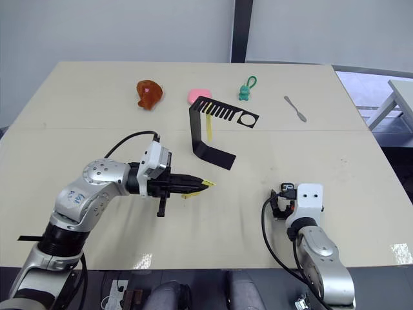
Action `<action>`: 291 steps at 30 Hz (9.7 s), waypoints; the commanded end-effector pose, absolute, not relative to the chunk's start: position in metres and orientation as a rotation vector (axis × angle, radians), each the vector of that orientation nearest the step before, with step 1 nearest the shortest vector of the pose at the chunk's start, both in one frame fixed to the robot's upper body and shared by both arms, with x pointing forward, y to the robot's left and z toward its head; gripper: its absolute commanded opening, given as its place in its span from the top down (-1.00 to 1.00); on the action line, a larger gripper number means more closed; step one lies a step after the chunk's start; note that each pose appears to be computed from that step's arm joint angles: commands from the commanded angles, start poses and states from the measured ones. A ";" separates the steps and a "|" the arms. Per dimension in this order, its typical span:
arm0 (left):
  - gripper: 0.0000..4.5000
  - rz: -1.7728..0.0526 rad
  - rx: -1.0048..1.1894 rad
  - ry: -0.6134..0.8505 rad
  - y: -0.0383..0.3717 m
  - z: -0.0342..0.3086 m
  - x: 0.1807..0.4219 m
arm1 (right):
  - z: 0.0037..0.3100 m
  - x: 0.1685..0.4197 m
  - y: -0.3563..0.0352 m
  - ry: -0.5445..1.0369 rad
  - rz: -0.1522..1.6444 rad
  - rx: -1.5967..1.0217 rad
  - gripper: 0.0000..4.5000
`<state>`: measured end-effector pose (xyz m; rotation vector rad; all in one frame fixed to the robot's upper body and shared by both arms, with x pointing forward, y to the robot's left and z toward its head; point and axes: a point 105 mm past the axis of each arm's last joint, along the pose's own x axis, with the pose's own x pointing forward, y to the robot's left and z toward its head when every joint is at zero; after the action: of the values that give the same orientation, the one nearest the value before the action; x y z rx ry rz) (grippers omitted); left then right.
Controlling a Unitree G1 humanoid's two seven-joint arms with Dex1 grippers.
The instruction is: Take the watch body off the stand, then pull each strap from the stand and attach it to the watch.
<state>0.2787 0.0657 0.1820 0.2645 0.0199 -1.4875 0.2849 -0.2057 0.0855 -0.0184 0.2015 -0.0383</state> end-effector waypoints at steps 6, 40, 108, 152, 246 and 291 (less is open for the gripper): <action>1.00 -1.489 0.270 -0.044 0.065 0.195 0.273 | 0.081 0.284 -0.212 0.233 -0.088 -0.015 -0.99; 1.00 -1.475 0.252 -0.051 0.064 0.196 0.275 | 0.087 0.282 -0.213 0.275 -0.107 0.034 -0.61; 1.00 -1.525 0.943 -0.370 0.089 0.191 0.271 | 0.159 0.279 -0.133 0.624 0.980 0.244 0.33; 1.00 -1.469 0.956 -0.414 0.058 0.181 0.283 | 0.165 0.277 -0.107 0.689 1.096 0.315 0.33; 1.00 -1.468 0.930 -0.432 0.036 0.176 0.291 | 0.174 0.274 -0.093 0.671 1.149 0.292 0.33; 1.00 -1.465 0.920 -0.436 0.020 0.180 0.302 | 0.174 0.274 -0.089 0.658 1.142 0.265 0.33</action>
<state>0.3103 0.0382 0.1614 0.9243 -0.3145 -1.4468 0.2834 -0.1036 0.1631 0.2911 0.6926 1.0461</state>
